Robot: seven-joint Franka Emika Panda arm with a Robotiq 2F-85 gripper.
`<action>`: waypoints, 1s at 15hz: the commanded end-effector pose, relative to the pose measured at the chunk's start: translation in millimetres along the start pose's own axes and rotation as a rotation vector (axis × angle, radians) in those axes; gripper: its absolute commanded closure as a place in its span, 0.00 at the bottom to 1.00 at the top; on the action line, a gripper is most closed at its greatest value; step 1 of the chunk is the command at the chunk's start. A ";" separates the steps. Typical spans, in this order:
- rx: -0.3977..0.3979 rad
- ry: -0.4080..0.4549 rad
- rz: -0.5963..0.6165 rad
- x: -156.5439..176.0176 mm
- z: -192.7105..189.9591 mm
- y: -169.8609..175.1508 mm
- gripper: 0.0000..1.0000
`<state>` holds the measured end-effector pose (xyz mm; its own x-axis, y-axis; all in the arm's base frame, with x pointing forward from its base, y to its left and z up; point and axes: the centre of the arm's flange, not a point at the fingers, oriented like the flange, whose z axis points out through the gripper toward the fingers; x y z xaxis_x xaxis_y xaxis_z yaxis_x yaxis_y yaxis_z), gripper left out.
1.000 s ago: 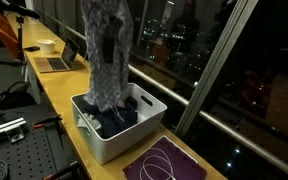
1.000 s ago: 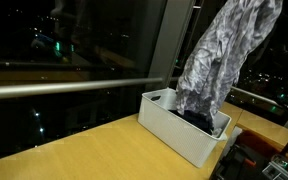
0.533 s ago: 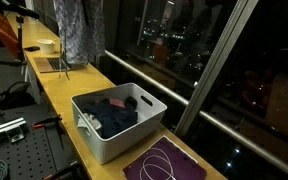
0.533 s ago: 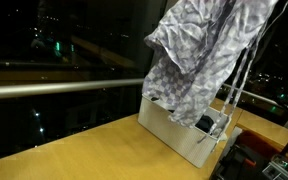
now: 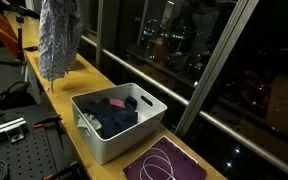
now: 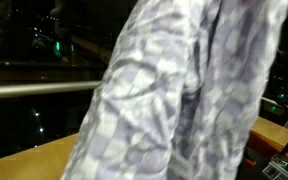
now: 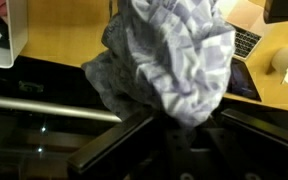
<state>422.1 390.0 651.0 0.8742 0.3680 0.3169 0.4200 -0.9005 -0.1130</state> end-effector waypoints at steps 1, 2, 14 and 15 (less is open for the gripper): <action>0.004 -0.072 0.016 20.3 58.3 17.6 0.97; 0.006 -0.097 0.027 20.5 69.7 26.6 0.97; -0.046 -0.212 0.047 10.2 210.0 105.3 0.97; -0.058 -0.207 0.039 15.7 217.2 111.5 0.85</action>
<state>520.3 350.7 457.4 0.9372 0.3390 0.0824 0.3459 -0.9335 -0.0943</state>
